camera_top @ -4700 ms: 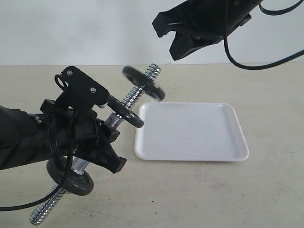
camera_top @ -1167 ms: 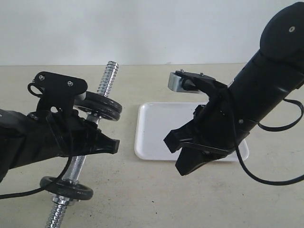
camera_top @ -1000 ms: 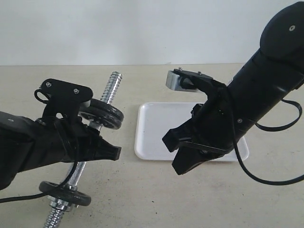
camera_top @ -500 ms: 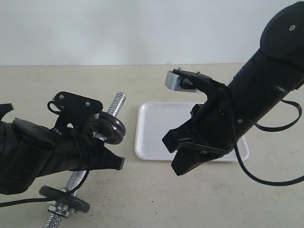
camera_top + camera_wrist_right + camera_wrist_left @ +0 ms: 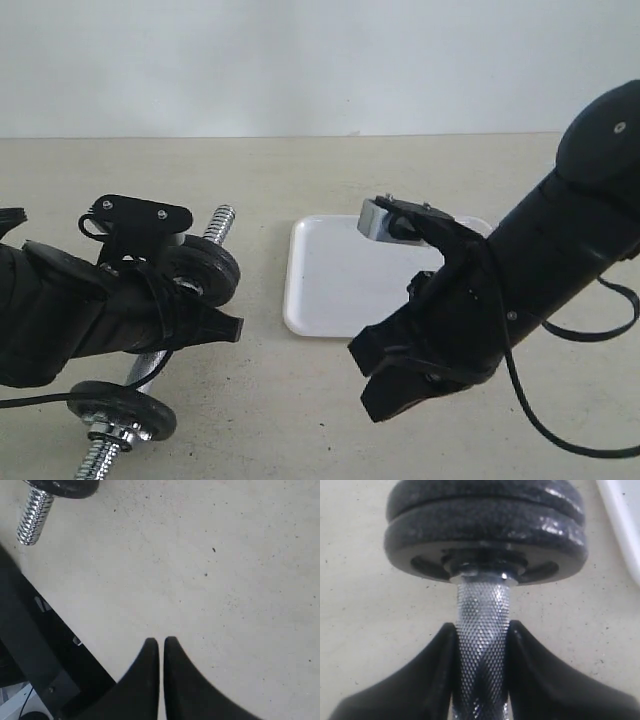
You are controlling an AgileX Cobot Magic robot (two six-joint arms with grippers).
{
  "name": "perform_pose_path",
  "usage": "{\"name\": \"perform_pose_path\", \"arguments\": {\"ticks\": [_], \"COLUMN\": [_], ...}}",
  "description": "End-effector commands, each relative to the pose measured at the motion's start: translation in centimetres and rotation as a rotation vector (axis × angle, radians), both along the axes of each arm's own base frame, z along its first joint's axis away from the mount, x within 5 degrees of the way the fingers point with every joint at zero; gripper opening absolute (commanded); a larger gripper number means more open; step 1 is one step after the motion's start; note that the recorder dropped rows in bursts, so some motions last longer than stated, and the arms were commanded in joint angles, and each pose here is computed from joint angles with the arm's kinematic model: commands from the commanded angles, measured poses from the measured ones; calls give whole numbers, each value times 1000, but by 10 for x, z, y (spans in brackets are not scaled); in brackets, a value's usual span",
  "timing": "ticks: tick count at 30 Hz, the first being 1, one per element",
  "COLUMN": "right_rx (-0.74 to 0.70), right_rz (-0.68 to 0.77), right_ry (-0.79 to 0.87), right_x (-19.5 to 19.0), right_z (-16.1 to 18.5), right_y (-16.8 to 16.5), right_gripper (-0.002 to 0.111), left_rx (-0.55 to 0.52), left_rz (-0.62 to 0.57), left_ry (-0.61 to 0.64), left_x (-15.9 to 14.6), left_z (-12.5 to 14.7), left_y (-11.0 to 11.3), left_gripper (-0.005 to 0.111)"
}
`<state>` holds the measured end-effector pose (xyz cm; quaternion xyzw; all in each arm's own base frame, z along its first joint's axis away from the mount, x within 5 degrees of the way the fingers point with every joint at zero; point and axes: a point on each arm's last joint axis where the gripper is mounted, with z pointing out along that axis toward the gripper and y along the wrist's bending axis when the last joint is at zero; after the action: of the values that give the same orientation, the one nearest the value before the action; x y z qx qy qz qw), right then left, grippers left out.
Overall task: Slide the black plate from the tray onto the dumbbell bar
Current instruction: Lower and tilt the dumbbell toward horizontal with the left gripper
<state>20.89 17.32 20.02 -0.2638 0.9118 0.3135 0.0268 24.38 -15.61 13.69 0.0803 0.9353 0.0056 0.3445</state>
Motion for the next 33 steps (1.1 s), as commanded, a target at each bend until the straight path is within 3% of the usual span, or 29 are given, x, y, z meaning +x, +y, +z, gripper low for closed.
{"name": "perform_pose_path", "arguments": {"ticks": [1, 11, 17, 33], "right_rx": [35, 94, 95, 137], "right_rz": [-11, 17, 41, 42], "right_ry": [-20, 3, 0, -21], "right_x": [-7, -22, -26, -26], "right_z": [-11, -24, -29, -28], "right_y": [-2, -5, -7, -4], "right_gripper": [0, 0, 0, 0], "left_rx": [-23, -155, -193, -244], "left_rz": [7, 10, 62, 181], "left_ry": [-139, -78, -60, -77], "left_x": [18, 47, 58, 79], "left_z": [29, 16, 5, 7], "left_y": [-2, -35, -42, -25], "left_gripper": [4, 4, 4, 4]}}
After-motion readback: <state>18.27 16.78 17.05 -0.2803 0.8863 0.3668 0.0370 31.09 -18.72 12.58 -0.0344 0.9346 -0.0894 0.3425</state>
